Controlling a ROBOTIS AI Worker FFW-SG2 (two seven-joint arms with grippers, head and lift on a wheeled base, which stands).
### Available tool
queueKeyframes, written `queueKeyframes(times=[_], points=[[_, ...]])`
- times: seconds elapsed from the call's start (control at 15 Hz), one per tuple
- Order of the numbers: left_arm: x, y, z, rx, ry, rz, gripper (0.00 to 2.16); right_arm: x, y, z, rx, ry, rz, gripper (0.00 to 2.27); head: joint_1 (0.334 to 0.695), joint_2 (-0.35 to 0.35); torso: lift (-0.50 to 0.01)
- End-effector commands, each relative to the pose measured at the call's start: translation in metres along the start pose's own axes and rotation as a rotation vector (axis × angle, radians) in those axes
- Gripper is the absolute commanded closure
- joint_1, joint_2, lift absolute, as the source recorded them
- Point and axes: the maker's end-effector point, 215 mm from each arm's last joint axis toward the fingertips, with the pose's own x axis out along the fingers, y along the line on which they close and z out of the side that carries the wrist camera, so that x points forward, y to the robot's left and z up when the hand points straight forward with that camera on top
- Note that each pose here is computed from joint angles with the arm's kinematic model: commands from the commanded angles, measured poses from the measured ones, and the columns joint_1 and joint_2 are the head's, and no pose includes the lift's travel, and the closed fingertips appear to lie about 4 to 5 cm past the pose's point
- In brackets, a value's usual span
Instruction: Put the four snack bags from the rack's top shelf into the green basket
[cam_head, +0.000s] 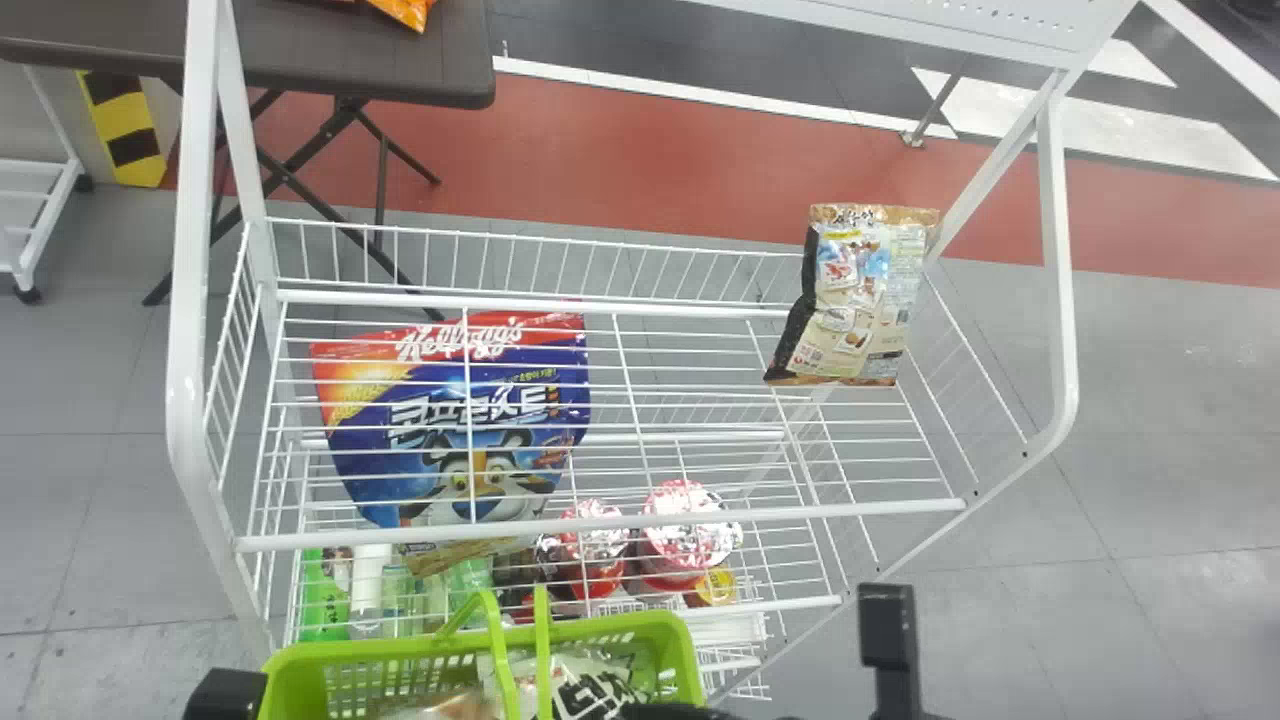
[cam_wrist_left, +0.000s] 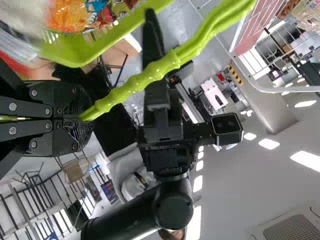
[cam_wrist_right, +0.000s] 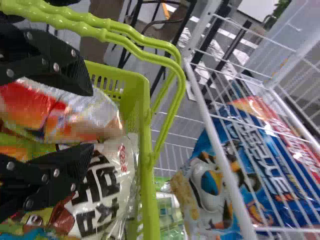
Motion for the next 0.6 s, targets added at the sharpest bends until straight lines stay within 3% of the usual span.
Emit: queueKeyframes(times=[0.0,0.27,0.4,0.53], points=[[0.0,0.0,0.0,0.0,0.0,0.0,2.11,-0.017,-0.018,0.042,-0.065,-0.126,-0.049,0.06,0.695,-0.35,0.0],[0.004,-0.001,-0.002,-0.004,0.011,-0.002,2.11,-0.05,-0.058,0.168,-0.308,-0.486,-0.2,0.06,0.695,-0.35,0.0],[0.004,-0.001,-0.003,-0.004,0.014,0.0,2.11,-0.074,-0.087,0.242,-0.448,-0.677,-0.363,0.06,0.695,-0.35,0.0],[0.005,-0.001,-0.005,-0.009,0.013,-0.002,2.11,-0.086,-0.117,0.29,-0.497,-0.781,-0.505,0.06,0.695,-0.35,0.0]])
